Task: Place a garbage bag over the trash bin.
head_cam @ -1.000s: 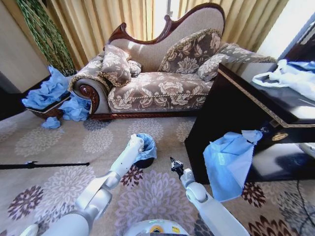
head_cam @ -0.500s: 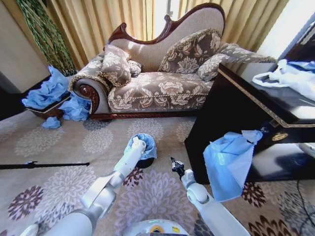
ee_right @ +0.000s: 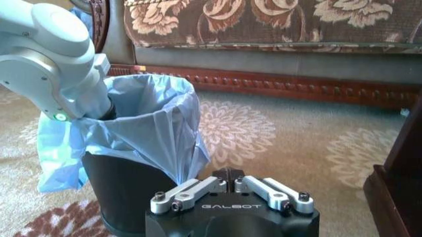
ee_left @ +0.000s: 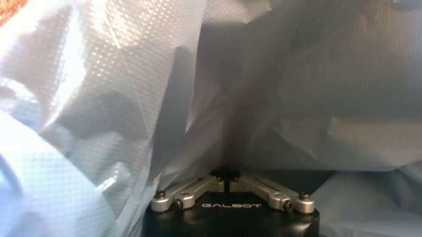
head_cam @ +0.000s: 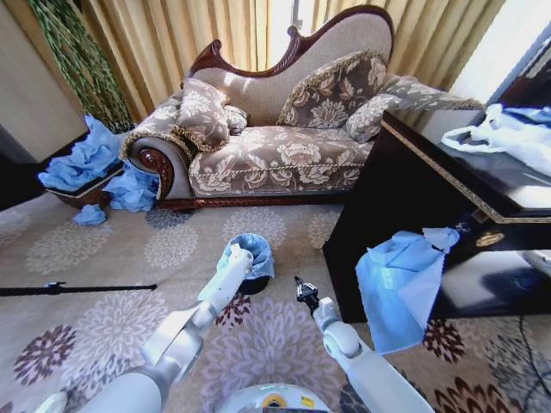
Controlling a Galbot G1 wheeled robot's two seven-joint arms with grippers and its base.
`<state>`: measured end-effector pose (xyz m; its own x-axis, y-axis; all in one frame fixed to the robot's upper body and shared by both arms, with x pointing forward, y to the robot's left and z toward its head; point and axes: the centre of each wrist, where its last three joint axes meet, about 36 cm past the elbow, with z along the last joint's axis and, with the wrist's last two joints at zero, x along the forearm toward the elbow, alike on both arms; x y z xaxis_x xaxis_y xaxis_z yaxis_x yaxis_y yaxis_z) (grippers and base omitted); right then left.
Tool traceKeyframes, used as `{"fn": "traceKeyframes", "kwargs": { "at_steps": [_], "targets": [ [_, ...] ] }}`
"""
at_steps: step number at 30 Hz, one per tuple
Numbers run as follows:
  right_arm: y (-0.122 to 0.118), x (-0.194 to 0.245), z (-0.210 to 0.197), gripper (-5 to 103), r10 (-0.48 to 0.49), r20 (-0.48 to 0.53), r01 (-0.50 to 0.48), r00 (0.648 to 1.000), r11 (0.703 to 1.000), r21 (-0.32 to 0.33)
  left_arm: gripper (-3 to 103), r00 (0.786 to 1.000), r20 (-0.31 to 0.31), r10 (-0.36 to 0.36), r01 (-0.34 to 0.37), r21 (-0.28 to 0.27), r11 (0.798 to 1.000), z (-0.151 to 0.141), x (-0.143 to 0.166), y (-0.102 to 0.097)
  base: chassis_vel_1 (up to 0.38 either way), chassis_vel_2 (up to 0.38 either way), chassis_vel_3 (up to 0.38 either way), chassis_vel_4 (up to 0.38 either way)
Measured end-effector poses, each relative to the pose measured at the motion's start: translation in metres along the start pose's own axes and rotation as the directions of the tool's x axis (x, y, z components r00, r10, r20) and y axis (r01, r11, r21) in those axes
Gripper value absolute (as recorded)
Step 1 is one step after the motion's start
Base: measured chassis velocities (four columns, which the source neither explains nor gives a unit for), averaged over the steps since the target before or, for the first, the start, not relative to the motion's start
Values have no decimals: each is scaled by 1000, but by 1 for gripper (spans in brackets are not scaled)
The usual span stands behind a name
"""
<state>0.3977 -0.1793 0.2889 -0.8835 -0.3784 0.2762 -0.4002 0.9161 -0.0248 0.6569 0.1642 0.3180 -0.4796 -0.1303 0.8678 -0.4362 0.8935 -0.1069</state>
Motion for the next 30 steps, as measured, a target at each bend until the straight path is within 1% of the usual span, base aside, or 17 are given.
{"fn": "traceKeyframes", "kwargs": {
  "at_steps": [4,9,13,15,16,19,20,21,22,24,25,26,27,28,29,30],
  "targets": [
    [2,0,0,0,2,0,-2,1000,1000,0,0,1000,-3,-5,5,-2,1000,3,-1,1,0,0,0,0],
    [3,-1,-2,0,7,1,-7,1000,1000,1,0,1000,3,7,-7,-17,1000,6,4,4,0,0,0,0],
    [2,-1,-3,0,10,2,-10,1000,1000,3,0,1000,23,20,-19,-32,999,7,10,6,0,0,0,0],
    [3,-1,-3,0,10,1,-10,1000,1000,4,0,998,54,42,-39,-47,998,11,18,8,0,0,0,0],
    [3,-1,-3,0,10,1,-10,1000,1000,4,0,998,54,42,-39,-47,998,11,18,8,0,0,0,0],
    [5,0,-3,0,8,0,-8,1000,1000,3,0,994,82,67,-63,-45,997,13,24,8,0,0,0,0],
    [6,0,-3,0,8,0,-8,1000,1000,3,-3,992,95,80,-76,-47,996,15,28,8,0,0,0,0],
    [7,0,-3,0,9,0,-9,1000,1000,3,1,989,109,102,-97,-53,994,15,35,9,0,0,0,0],
    [7,0,-3,0,9,0,-9,1000,1000,3,1,989,109,102,-97,-53,994,15,35,9,0,0,0,0],
    [7,0,-3,0,10,-1,-10,1000,1000,3,11,982,136,133,-125,-65,990,17,43,12,0,0,0,0],
    [7,0,-3,0,10,-1,-10,1000,1000,3,11,982,136,133,-125,-65,990,17,43,12,0,0,0,0],
    [7,0,-3,-3,10,-2,-10,1000,1000,3,17,978,158,138,-128,-72,989,18,46,13,0,0,0,0],
    [7,0,-3,-3,10,-2,-10,1000,1000,3,17,978,158,138,-128,-72,989,18,46,13,0,0,0,0],
    [8,1,-3,0,10,-3,-10,1000,1000,2,28,971,186,149,-135,-84,987,20,50,15,0,0,0,0],
    [8,1,-3,0,10,-3,-10,1000,1000,3,28,966,205,159,-143,-92,985,21,53,17,0,0,0,0],
    [8,1,-3,5,9,-3,-9,1000,1000,3,33,961,219,166,-148,-98,984,21,55,18,0,0,0,0]
  ]
}}
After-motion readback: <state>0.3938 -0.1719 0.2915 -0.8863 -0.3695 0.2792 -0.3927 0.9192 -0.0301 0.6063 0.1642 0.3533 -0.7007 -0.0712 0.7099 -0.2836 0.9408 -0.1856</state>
